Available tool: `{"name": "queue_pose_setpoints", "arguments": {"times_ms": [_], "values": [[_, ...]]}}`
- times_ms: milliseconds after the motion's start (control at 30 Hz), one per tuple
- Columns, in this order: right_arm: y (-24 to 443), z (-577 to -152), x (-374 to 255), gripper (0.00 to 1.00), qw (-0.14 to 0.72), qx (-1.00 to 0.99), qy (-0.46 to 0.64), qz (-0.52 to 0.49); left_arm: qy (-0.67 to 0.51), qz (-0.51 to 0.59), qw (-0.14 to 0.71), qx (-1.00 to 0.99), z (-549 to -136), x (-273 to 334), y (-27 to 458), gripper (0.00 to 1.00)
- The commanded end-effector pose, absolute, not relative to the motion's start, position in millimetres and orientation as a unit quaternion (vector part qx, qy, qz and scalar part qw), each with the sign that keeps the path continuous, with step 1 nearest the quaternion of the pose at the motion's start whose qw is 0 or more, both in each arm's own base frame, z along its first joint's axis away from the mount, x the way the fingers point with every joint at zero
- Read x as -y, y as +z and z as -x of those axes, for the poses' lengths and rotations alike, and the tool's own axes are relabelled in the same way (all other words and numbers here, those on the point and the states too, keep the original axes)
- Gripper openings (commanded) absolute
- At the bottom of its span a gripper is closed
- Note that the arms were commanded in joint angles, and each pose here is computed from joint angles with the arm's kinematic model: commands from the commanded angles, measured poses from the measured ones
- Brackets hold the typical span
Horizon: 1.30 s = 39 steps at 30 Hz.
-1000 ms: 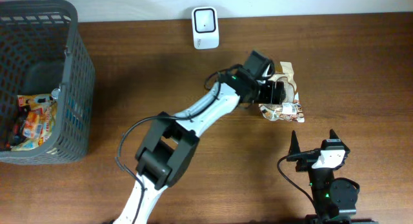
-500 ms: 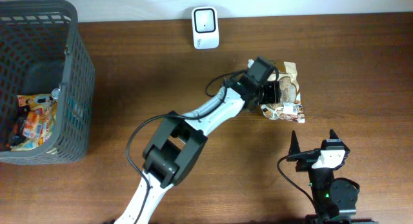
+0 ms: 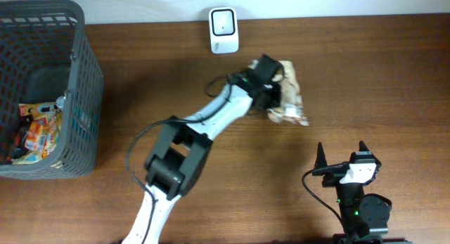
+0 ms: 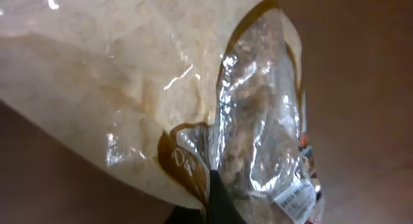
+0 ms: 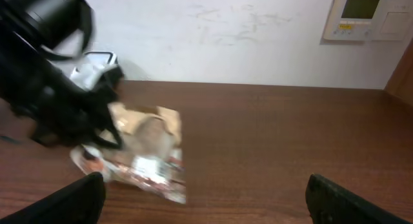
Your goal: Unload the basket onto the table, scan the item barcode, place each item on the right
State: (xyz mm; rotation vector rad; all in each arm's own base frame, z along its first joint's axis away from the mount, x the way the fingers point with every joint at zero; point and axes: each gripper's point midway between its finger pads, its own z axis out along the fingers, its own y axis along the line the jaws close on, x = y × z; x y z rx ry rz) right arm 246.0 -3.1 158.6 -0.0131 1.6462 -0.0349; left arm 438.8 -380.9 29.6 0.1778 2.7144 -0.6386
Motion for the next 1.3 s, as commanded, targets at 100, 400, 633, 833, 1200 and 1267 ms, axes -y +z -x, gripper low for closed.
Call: {"name": "queue_pose_setpoints", "arguments": {"times_ms": [100,400,633,833,1200,1267], "values": [[155,-246,6,0.98,0.678,-0.735,-0.019,-0.001,0.092,-0.096,0.357,-0.925,-476,222,183,0.00],[155,-246,6,0.98,0.678,-0.735,-0.019,-0.001,0.320,-0.056,0.254,-0.911,-429,104,170,0.00],[155,-246,6,0.98,0.678,-0.735,-0.019,-0.001,0.206,-0.056,0.217,-0.953,-413,140,100,0.00],[155,-246,6,0.98,0.678,-0.735,-0.019,-0.001,0.060,-0.100,0.186,-0.976,-393,212,80,0.24],[155,-246,6,0.98,0.678,-0.735,-0.019,-0.001,0.058,-0.041,0.201,-0.977,-421,153,165,0.09],[155,-246,6,0.98,0.678,-0.735,-0.019,-0.001,0.071,-0.009,0.139,-0.988,-413,115,137,0.00]]}}
